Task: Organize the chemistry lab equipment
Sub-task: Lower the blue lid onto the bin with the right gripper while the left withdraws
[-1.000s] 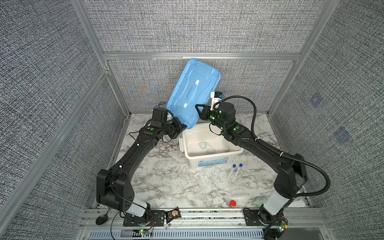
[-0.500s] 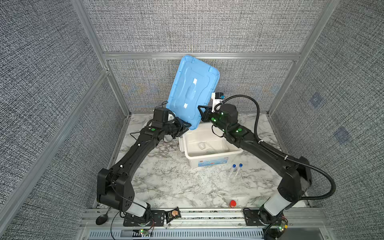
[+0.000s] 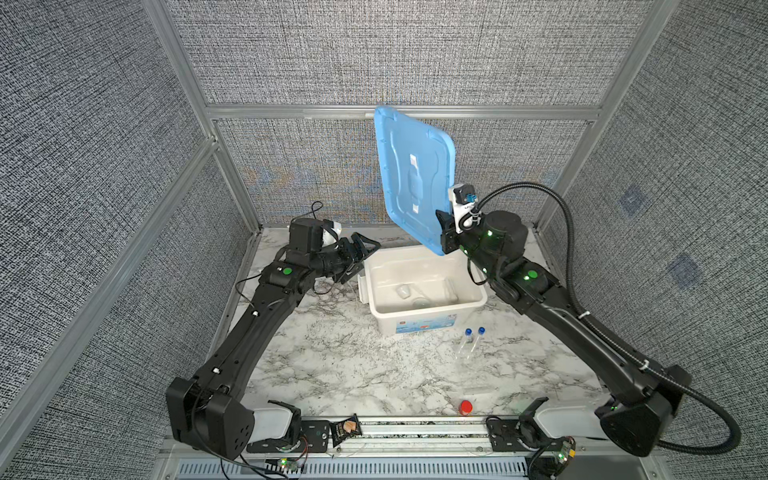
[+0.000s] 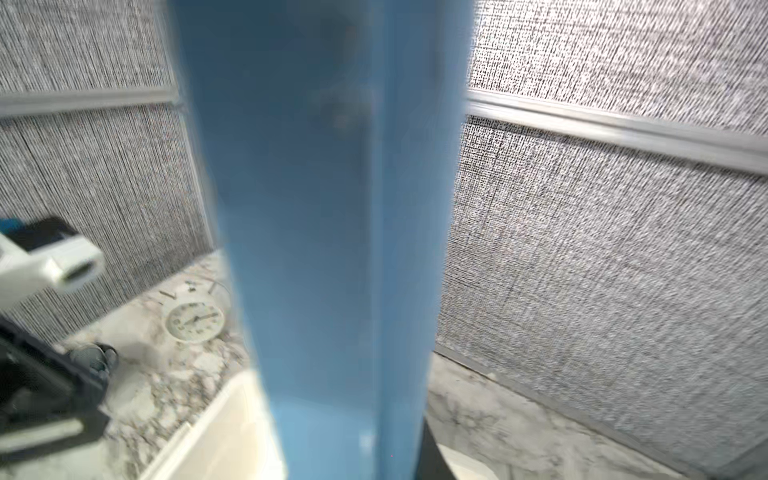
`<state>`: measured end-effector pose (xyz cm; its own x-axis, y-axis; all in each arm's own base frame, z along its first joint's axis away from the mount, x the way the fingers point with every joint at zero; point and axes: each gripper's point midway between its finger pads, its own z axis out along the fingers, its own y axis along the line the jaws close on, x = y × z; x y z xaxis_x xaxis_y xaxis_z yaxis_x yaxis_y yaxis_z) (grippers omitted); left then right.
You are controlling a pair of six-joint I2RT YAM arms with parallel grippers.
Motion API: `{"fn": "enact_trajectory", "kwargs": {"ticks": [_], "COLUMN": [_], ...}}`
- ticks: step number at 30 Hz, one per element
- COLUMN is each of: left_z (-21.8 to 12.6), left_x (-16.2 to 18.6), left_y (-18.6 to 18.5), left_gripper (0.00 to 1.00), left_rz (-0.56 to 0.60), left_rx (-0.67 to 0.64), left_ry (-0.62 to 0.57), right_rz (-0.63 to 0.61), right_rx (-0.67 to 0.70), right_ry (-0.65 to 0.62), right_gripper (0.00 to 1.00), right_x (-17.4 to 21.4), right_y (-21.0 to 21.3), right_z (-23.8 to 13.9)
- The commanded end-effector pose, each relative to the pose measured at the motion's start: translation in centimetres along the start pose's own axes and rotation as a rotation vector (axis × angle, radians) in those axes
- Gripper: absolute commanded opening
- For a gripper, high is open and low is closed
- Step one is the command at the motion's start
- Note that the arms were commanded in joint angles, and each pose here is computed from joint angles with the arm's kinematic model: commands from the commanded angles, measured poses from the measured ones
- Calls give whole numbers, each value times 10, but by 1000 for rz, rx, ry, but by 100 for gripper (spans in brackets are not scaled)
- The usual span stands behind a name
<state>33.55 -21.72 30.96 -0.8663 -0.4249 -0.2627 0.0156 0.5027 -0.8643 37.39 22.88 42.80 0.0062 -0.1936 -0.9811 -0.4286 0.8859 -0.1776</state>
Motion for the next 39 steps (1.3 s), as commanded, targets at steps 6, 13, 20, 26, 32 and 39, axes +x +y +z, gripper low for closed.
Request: {"fn": "enact_trajectory", "kwargs": {"ticks": [6, 13, 20, 26, 32, 39], "left_z": [-29, -29, -27, -24, -23, -21], "left_x": [-13, -18, -21, -17, -18, -21], "left_y": [14, 22, 38, 53, 61, 84], "left_gripper": [91, 90, 90, 90, 89, 89], "left_rz": [67, 41, -23, -47, -45, -38], "left_rx": [-21, -23, -65, -110, -140, -242], "left_ry": [-33, 14, 4, 25, 21, 1], "right_rz": [-494, -734, -977, -1098, -1199, -1294], "right_rx": [105, 171, 170, 152, 119, 74], "right_ry": [107, 130, 286, 333, 387, 437], "right_gripper": [11, 11, 11, 11, 11, 12], "right_x": [13, 19, 61, 87, 108, 132], "right_y": [-28, -38, -28, -12, 4, 27], "right_z": [-38, -57, -45, -39, -39, -38]}}
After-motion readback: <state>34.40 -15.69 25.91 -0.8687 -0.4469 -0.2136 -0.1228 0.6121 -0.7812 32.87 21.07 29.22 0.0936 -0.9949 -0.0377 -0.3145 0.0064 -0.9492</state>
